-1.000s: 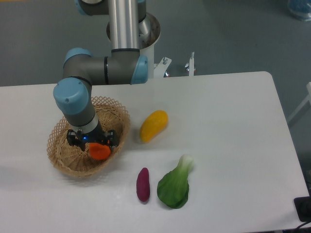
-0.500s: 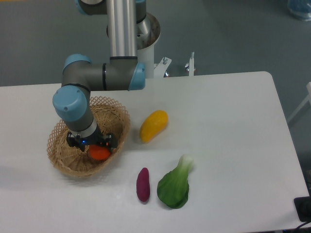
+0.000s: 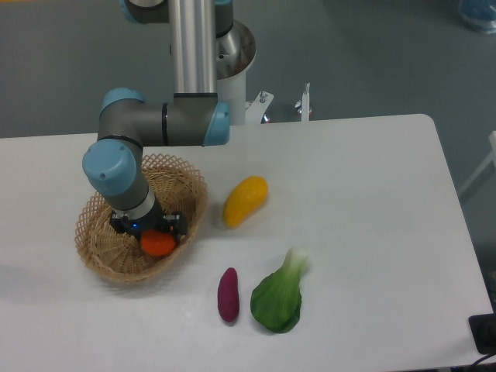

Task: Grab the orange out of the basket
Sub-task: 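Lower the gripper onto the orange and close it around the fruit, then lift the orange out of the basket and carry it toward the mango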

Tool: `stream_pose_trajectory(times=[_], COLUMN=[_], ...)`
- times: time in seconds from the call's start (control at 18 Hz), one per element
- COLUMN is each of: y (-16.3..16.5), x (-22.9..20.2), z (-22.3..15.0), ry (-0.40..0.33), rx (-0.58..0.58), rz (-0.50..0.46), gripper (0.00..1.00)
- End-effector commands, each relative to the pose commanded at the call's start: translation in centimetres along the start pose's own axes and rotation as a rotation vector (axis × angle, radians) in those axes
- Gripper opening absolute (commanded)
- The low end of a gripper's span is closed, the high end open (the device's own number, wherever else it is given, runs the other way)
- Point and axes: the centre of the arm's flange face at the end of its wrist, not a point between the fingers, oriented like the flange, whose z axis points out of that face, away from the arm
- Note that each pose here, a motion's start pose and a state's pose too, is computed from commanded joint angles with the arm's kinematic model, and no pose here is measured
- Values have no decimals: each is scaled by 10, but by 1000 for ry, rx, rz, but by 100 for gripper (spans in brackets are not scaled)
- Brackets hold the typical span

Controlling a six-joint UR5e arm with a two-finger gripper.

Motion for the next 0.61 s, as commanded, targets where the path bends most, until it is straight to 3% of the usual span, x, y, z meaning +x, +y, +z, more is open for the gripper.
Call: stream_pose_trajectory(times=[0.5,0.61], y=[-3,-4], x=[-11,-38], z=[-33,-45], ry=[3,-1], rx=[66,88], rz=[-4,-3], gripper=[51,51])
